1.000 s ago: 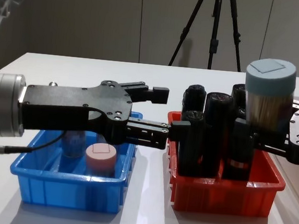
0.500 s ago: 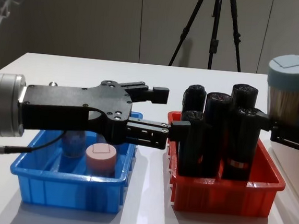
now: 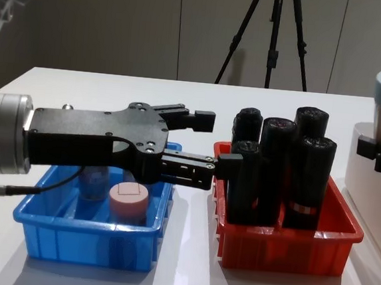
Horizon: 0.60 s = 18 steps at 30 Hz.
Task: Pick the cotton swabs from the blue box and place them into the white box.
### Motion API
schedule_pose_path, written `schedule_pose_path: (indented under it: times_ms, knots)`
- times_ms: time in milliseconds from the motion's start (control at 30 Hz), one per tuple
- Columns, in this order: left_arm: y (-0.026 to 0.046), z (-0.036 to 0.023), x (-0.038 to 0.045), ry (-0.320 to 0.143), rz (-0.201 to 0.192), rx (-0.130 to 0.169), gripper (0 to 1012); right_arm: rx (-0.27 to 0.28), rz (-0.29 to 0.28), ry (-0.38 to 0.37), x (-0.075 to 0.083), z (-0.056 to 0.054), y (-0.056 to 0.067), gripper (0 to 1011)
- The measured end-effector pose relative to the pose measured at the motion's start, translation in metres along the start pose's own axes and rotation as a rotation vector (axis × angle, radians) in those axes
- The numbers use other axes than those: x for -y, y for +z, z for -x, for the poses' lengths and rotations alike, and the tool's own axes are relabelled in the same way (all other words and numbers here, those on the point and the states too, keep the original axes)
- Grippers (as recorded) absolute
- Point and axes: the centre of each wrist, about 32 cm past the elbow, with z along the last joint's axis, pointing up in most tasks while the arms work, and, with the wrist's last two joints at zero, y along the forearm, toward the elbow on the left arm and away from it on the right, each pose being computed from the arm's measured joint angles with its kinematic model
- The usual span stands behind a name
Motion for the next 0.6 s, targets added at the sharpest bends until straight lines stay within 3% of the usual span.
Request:
schedule_pose_path:
  times_ms: [600]
  knots:
    - [0.0, 0.0, 0.0, 0.0, 0.0, 0.0, 1001, 0.016, 0.021, -0.112, 0.013, -0.01, -0.001, 617]
